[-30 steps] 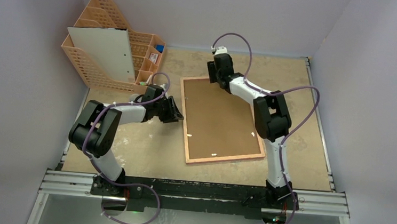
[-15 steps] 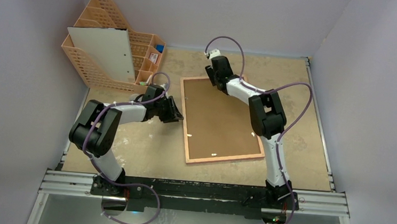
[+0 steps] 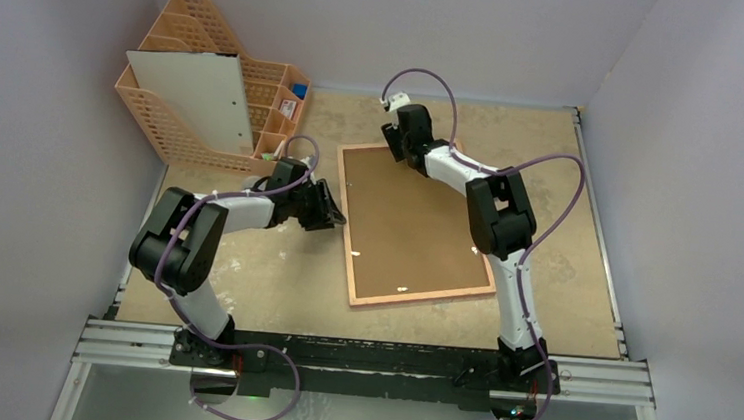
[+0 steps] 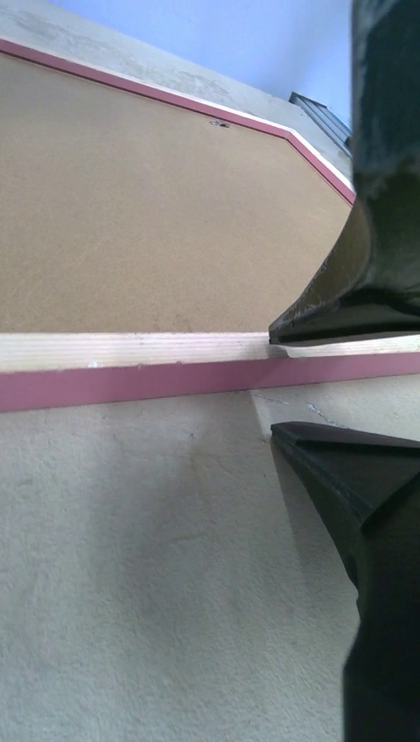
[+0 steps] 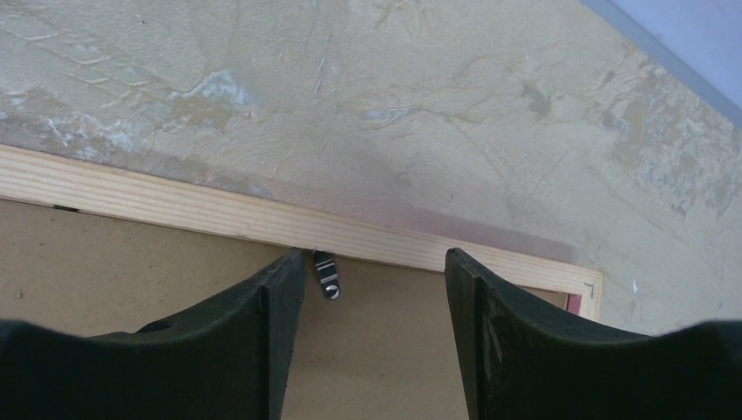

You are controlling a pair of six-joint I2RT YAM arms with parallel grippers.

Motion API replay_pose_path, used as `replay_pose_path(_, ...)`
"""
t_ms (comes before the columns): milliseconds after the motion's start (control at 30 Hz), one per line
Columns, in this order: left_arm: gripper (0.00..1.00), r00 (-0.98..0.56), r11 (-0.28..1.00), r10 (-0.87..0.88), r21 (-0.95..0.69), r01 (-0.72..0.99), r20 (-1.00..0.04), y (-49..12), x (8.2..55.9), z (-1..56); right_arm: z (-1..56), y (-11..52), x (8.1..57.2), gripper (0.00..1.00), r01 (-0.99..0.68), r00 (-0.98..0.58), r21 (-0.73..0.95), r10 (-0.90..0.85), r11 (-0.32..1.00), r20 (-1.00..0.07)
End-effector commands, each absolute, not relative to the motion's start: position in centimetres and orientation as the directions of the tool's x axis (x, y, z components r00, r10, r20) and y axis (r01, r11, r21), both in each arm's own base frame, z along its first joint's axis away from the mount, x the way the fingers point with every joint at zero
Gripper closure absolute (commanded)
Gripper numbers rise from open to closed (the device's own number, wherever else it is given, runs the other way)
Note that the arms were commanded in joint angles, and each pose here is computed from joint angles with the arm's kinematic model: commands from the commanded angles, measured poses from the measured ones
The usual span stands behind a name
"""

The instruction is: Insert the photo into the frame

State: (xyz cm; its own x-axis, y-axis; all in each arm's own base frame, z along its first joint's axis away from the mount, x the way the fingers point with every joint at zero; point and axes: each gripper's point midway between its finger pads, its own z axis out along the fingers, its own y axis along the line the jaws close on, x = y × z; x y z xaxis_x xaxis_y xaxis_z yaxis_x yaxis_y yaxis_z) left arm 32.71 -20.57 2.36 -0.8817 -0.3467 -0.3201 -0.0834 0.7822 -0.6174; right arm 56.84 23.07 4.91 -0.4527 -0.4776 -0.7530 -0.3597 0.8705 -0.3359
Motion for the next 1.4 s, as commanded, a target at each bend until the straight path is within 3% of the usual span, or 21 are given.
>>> replay_pose_path(0,0.55,-0.908,0.834,-0.309,-0.540,-0.116,-0.282,-19.1,30.6,-0.2,7.4,24.7,56.6,0.36,-0.406,-0.411,-0.274,-0.441,0.872,-0.797)
replay_pose_path(200,0.49,-0.911,0.822,-0.284,-0.565,-0.070,-0.300,-20.1,30.9,0.1,6.6,23.9,56.9,0.39,-0.383,-0.429,-0.310,-0.465,0.870,-0.775)
replay_pose_path(367,0.49,-0.917,0.863,-0.280,-0.492,-0.112,-0.282,-19.4,30.7,-1.3,6.3,23.6,56.7,0.41,-0.379,-0.433,-0.326,-0.477,0.866,-0.765)
replay_pose_path(667,0.60,-0.923,0.912,-0.293,-0.362,-0.191,-0.252,-18.5,30.0,-3.5,5.8,22.8,56.8,0.44,-0.355,-0.443,-0.351,-0.486,0.867,-0.754)
replay_pose_path(800,0.73,-0.924,0.934,-0.279,-0.296,-0.199,-0.260,-17.2,29.6,-4.0,5.5,22.4,57.1,0.51,-0.344,-0.445,-0.372,-0.498,0.862,-0.744)
replay_pose_path(1367,0.76,-0.936,0.948,-0.250,-0.260,-0.184,-0.248,-16.5,28.8,-4.8,4.1,20.6,57.9,0.60,-0.301,-0.479,-0.377,-0.480,0.876,-0.735)
